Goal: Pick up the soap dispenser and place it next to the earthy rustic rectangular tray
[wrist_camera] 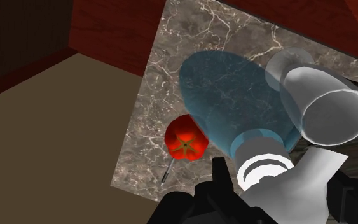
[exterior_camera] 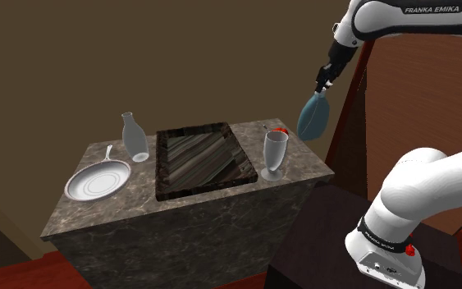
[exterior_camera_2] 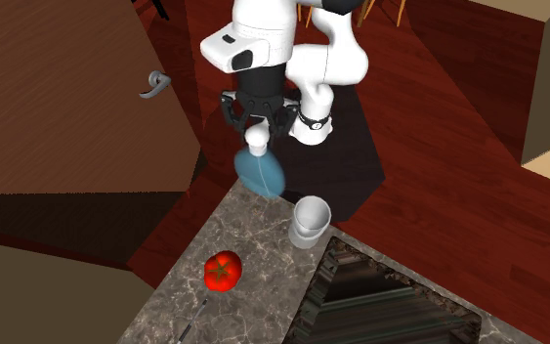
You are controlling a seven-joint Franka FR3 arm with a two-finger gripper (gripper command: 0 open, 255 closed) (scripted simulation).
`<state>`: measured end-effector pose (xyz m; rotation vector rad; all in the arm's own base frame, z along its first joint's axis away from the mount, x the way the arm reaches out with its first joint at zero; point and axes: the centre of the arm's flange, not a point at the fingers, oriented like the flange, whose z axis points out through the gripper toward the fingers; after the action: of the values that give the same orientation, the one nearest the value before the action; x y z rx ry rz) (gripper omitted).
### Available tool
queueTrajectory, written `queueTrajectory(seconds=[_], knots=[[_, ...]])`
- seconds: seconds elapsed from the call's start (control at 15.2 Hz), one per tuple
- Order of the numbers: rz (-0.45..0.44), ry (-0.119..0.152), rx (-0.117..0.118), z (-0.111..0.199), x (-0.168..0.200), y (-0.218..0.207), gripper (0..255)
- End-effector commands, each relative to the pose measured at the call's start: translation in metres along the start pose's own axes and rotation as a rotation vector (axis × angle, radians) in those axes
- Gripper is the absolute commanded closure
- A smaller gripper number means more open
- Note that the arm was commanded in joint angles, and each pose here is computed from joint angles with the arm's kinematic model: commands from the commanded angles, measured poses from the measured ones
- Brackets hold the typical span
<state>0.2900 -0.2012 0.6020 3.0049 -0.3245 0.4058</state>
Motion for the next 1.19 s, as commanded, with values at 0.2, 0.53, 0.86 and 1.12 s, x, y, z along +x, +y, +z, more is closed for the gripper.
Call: queueTrajectory(seconds=[0.2,0.53,0.86,1.12], knots=[[0.000,0.000,0.000,-0.025,0.008,0.002,255],[0.000,0.000,0.000,-0.050,0.015,0.003,255],[0.000,0.000,0.000,-0.076,0.022,0.005,255],[0.000,0.000,0.000,-0.096,0.028,0.006,255]])
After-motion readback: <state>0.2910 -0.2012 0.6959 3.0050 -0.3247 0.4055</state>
